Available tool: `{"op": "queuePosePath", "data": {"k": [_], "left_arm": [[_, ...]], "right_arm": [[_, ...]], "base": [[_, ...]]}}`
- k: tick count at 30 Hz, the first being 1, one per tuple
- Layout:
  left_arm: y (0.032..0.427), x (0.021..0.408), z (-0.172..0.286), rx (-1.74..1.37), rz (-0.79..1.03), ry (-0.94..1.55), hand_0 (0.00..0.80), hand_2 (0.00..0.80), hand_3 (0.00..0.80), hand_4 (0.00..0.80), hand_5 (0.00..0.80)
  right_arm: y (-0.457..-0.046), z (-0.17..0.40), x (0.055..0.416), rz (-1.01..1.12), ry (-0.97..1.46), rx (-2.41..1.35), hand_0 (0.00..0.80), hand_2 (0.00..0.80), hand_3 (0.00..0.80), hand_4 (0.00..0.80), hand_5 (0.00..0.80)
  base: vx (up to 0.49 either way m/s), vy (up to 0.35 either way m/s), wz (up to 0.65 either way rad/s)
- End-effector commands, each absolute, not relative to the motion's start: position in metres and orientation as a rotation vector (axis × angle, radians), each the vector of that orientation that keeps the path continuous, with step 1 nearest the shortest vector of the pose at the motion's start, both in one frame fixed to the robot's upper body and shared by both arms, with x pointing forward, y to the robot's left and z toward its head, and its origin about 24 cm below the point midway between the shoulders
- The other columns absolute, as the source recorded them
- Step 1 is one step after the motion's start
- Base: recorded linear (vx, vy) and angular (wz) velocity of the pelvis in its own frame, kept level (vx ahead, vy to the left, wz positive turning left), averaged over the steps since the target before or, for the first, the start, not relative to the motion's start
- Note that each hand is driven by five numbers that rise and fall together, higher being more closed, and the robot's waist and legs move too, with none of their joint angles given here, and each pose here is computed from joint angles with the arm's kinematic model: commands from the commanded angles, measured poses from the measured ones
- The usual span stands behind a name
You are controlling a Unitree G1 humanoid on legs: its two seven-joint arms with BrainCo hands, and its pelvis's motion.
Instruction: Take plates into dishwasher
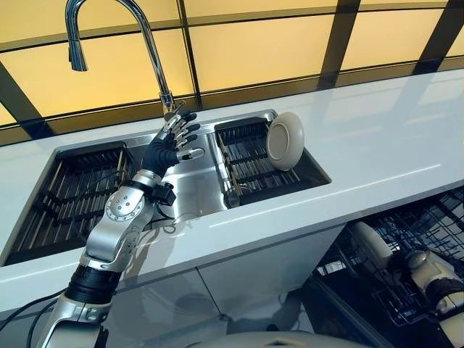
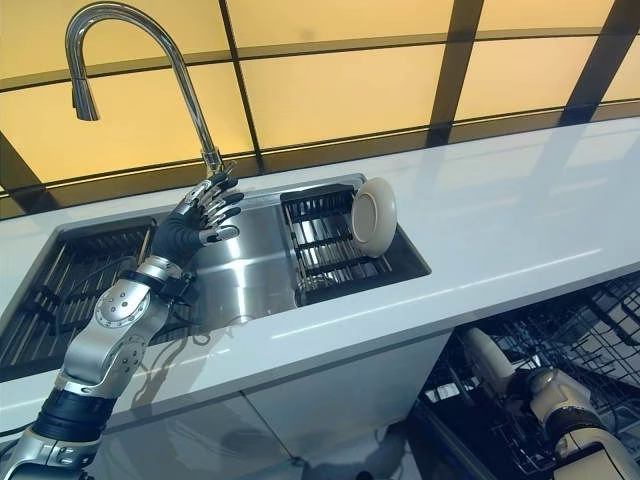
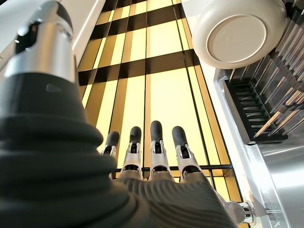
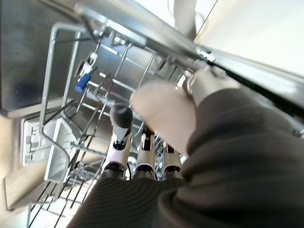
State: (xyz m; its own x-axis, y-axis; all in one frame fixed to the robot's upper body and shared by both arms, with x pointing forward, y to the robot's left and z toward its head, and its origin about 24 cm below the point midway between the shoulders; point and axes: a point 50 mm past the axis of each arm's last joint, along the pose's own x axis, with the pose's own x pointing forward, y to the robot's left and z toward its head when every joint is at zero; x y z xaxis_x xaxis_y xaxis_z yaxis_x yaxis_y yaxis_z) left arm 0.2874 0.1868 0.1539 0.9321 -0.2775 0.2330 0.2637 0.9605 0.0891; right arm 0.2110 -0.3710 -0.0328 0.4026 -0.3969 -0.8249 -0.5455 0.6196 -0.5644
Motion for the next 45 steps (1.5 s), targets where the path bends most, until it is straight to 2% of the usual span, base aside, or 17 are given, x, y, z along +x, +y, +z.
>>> {"op": "queuePosePath", "data": {"k": [1,21,31,35,45], "left_arm": [[0.169,0.294,0.187,0.044,-0.351,-0.394,0.000,0.000,0.000,0.000,0.000],[0.202,0.285,0.179,0.050,-0.184,-0.425,0.000,0.000,0.000,0.000,0.000],[0.214,0.279,0.183,0.052,-0.117,-0.450,0.000,0.000,0.000,0.000,0.000],[0.217,0.278,0.185,0.053,-0.105,-0.452,0.000,0.000,0.000,0.000,0.000],[0.211,0.285,0.186,0.043,-0.122,-0.463,0.000,0.000,0.000,0.000,0.000]], "right_arm": [[-0.365,-0.022,0.232,0.116,1.152,-1.003,0.000,0.000,0.000,0.000,0.000],[-0.379,0.057,0.218,-0.062,0.845,-1.039,0.000,0.000,0.000,0.000,0.000],[-0.405,0.131,0.202,-0.308,0.713,-1.180,0.000,0.000,0.000,0.000,0.000],[-0.401,0.151,0.205,-0.372,0.563,-1.078,0.000,0.000,0.000,0.000,0.000],[-0.351,0.229,0.250,-0.572,-0.200,-0.706,0.000,0.000,0.000,0.000,0.000]], "base": [[0.000,0.000,0.00],[-0.002,0.024,-0.03],[-0.022,0.046,-0.15],[-0.015,0.022,-0.09],[-0.004,0.003,-0.02]]}}
